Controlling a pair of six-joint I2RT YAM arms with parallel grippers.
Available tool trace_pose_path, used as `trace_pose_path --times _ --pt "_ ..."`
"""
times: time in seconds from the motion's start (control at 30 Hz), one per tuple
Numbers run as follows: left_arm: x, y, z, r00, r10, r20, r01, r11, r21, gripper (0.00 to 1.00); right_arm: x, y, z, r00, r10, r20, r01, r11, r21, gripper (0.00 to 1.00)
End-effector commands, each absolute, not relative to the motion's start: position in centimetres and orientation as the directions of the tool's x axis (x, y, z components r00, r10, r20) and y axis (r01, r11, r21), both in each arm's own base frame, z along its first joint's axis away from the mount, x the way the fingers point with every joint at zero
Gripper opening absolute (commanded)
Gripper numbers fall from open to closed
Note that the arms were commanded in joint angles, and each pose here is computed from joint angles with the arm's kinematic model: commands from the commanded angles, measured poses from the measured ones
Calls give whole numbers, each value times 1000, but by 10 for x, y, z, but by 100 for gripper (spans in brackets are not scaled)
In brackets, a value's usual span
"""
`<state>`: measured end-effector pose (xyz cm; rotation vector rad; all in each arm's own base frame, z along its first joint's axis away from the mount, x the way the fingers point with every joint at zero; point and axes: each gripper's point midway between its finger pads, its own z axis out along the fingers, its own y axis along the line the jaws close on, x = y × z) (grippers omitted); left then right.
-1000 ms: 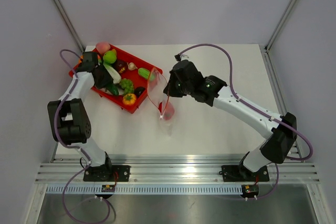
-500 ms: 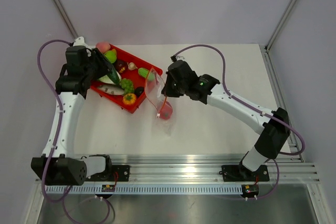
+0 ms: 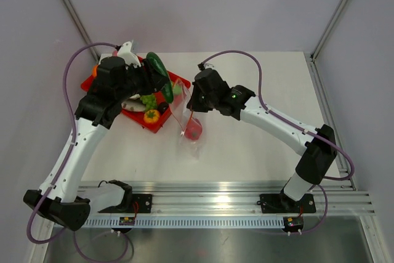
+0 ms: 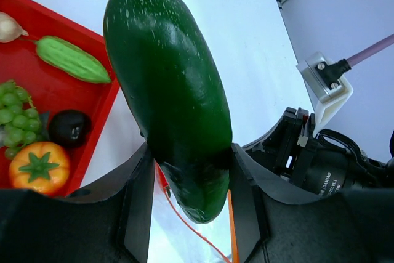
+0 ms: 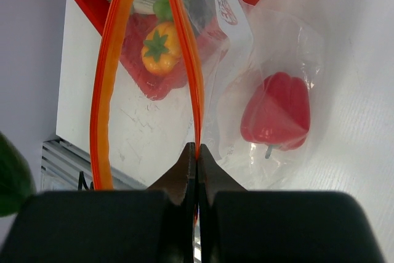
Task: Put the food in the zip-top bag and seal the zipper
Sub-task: Pick up the fake vegetable from the bin.
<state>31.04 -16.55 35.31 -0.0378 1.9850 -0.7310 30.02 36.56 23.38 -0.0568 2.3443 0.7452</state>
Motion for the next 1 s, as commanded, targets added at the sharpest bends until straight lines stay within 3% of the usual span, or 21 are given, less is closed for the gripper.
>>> trace_pose_path --times 0.0,0.5,0.63,0.67,0.73,0.97 --pt "314 -186 365 -493 -320 -809 345 781 -520 0 301 371 264 -746 176 -642 -268 803 532 0" --pt "295 -225 288 -564 -232 -793 377 781 -497 0 299 366 274 -735 201 -648 -261 799 543 0" --pt "282 -226 283 -580 -225 -783 384 772 -506 38 300 368 272 -736 203 -646 -259 797 545 0" --pt "281 -226 288 -574 -225 -787 391 770 -505 56 300 368 272 -737 203 -645 -257 798 545 0" --pt "277 -224 293 -575 -203 -792 396 778 -487 69 299 370 270 -739 200 -643 -259 797 546 0" --pt "270 -218 349 -515 -170 -840 460 772 -438 70 301 367 273 -731 203 -652 -259 801 540 0"
